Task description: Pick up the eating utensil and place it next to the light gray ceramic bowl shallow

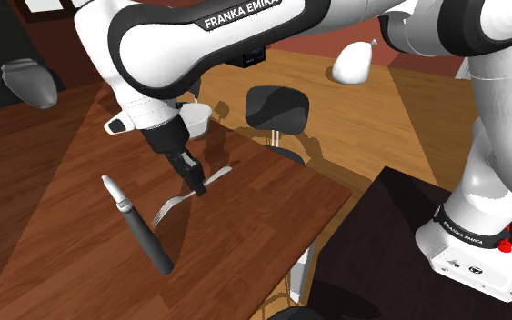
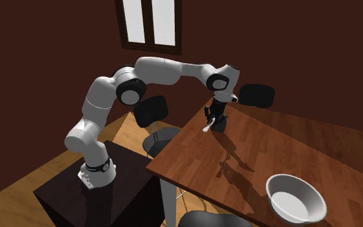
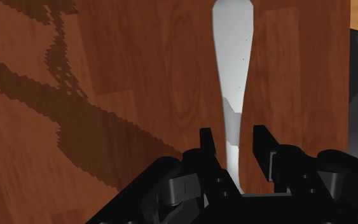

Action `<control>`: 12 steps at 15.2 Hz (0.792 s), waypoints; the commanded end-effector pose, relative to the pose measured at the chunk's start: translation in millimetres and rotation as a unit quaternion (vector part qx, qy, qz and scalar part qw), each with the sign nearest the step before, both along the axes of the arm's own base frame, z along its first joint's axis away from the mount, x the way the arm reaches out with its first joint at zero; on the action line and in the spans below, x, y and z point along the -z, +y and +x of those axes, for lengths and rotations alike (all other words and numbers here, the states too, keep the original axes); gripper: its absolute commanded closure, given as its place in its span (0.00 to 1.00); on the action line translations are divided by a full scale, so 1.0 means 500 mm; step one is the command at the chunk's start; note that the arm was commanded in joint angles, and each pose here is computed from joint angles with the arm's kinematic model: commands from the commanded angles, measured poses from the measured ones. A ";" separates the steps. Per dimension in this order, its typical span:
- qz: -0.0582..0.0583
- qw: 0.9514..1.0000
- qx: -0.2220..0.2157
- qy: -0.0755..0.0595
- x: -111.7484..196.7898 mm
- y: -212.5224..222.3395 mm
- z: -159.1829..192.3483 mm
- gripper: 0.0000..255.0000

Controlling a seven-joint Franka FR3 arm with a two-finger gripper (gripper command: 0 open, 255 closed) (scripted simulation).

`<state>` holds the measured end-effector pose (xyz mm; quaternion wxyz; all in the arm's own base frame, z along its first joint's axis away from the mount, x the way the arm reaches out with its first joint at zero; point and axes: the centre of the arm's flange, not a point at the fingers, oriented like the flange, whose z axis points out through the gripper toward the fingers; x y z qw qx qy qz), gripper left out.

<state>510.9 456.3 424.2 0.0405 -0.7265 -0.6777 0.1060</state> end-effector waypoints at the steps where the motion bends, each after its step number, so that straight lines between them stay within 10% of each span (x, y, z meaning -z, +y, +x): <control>1: 0.000 1.000 0.000 0.000 -0.021 -0.001 -0.001 1.00; 12: 0.000 1.000 0.000 0.000 -0.074 -0.138 0.079 1.00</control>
